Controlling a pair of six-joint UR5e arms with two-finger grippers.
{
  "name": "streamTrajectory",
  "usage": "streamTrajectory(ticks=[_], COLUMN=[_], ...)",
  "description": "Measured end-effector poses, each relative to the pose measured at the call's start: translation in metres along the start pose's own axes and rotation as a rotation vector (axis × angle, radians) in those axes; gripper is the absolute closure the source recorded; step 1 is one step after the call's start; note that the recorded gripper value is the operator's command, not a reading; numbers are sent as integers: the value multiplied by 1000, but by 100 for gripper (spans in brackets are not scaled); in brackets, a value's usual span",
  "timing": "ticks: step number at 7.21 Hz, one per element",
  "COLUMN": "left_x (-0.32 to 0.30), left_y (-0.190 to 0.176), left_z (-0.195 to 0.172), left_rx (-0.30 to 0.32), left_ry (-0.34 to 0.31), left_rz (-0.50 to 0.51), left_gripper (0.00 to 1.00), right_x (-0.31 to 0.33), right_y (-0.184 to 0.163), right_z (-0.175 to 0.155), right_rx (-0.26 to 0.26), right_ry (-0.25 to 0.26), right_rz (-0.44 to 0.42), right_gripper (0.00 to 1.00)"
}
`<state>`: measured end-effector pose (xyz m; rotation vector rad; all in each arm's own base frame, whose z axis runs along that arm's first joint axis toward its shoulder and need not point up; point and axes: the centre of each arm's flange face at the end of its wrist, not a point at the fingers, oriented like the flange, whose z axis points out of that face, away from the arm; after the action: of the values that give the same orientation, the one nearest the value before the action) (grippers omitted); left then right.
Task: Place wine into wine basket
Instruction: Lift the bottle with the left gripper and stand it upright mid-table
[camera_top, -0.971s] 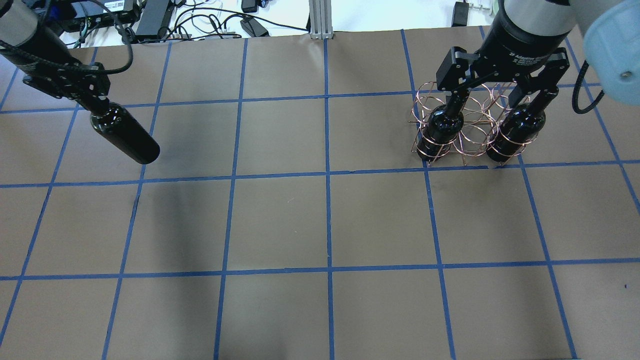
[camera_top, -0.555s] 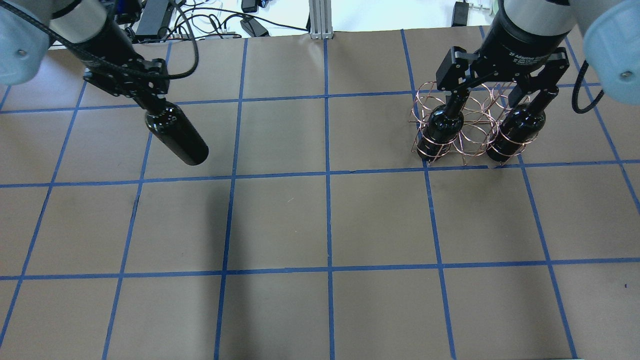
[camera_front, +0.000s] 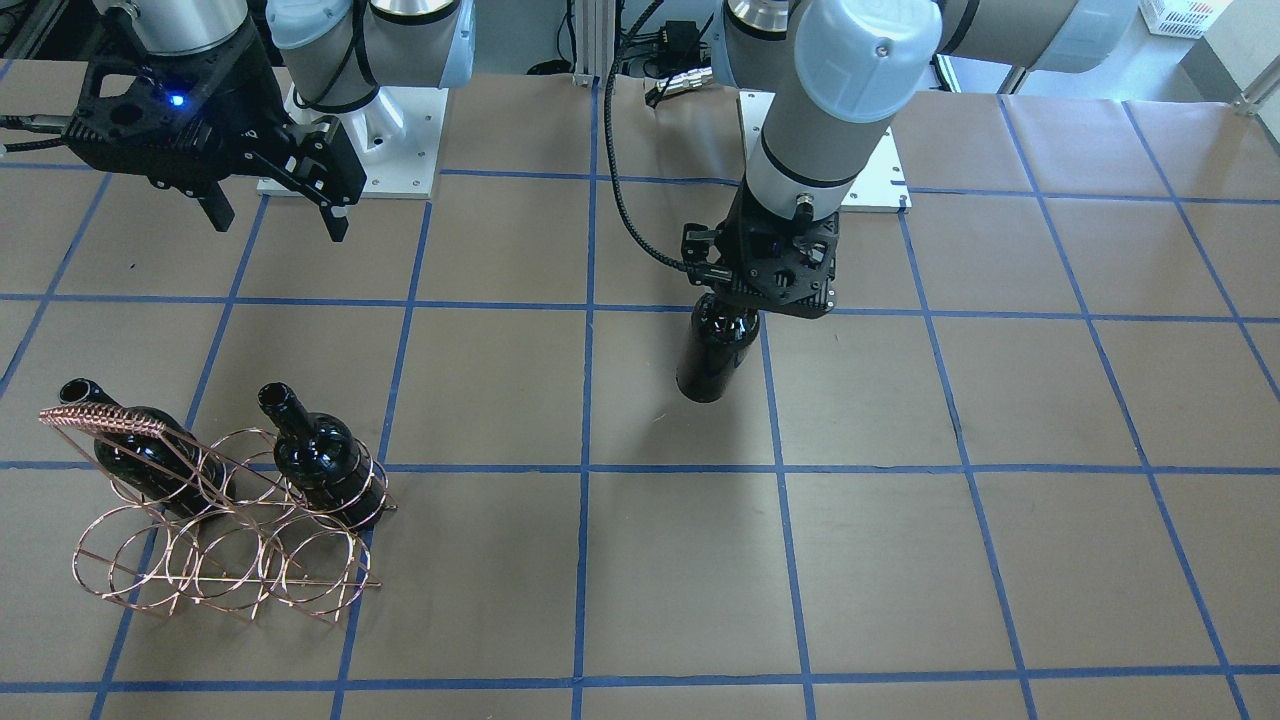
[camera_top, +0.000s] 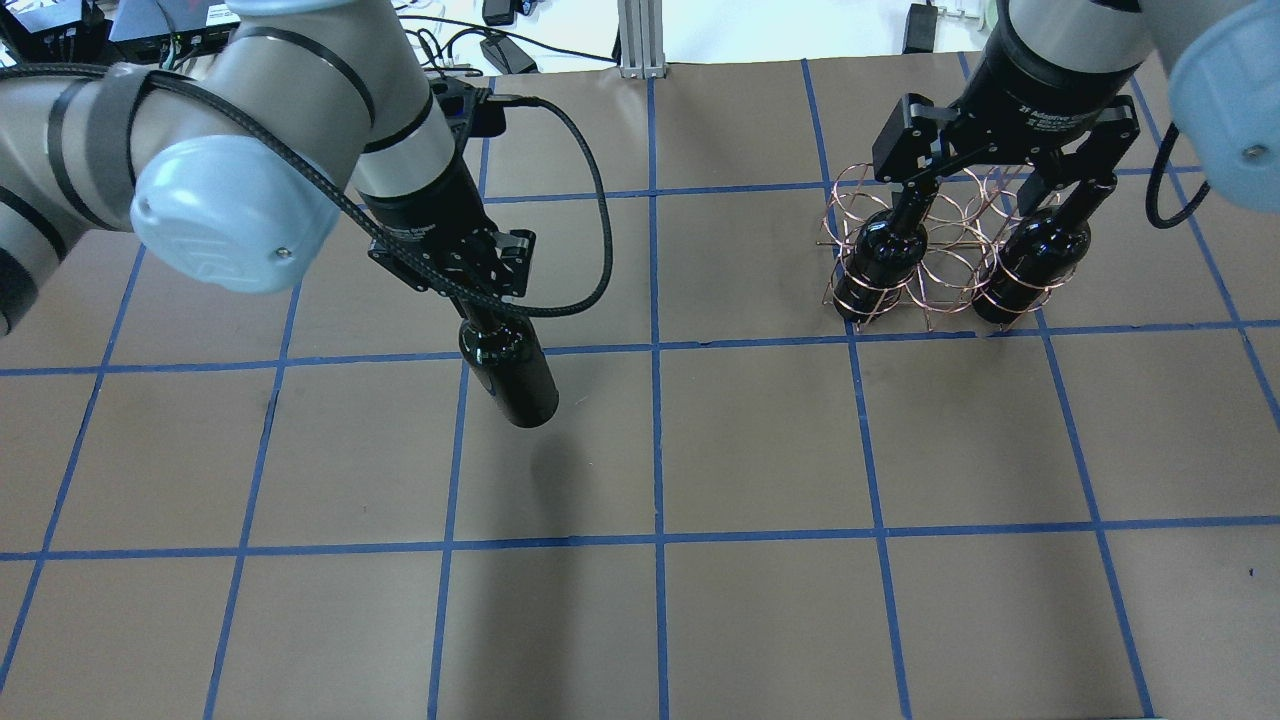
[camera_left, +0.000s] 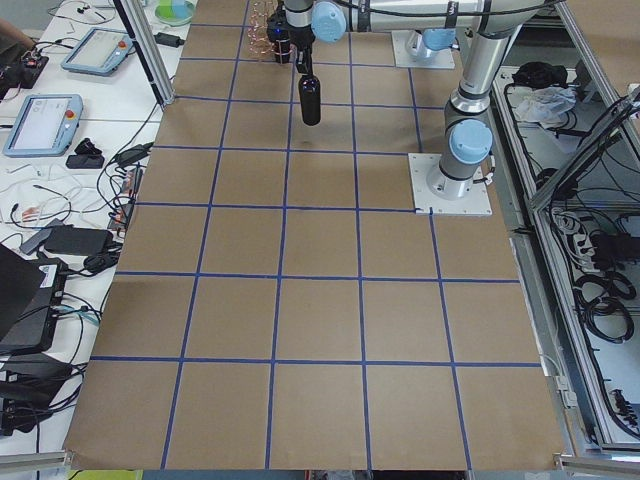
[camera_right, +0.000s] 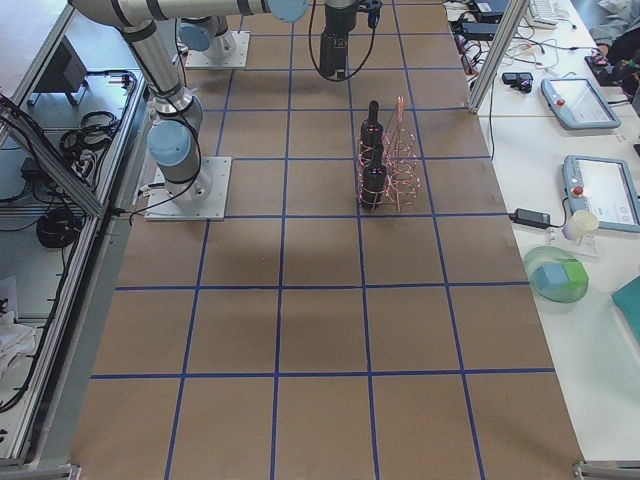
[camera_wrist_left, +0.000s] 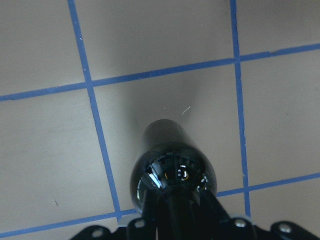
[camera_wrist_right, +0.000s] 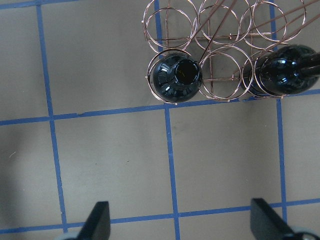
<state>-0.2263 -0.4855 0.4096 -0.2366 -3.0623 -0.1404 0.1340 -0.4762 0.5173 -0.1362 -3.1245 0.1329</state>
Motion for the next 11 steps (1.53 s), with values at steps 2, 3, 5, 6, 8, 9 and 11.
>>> streamTrajectory(ticks=[2,3,5,6,8,9,11], left_x=[8,9,15,19,21,21,21], left_y=[11,14,18,19,23,26,28], left_z=[20,28,36,40,49,54,51], left_rx=[-44,-60,-79,-88,-111,-122,-110], left_ry=[-1,-1,-3,-5,-10,-9,-7], left_rz=[11,14,24,32,39,39,42], left_gripper=[100,100,100,100,100,100,100], right_x=[0,0,0,0,0,0,1], right_y=[0,0,0,0,-2,-2,-2], right_z=[0,0,0,0,2,3,2], right_rx=[0,0,-1,-1,-4,-4,-2], right_ry=[0,0,-1,0,-1,-1,2], right_rz=[0,0,0,-1,-2,0,0], right_gripper=[0,0,0,0,0,0,0])
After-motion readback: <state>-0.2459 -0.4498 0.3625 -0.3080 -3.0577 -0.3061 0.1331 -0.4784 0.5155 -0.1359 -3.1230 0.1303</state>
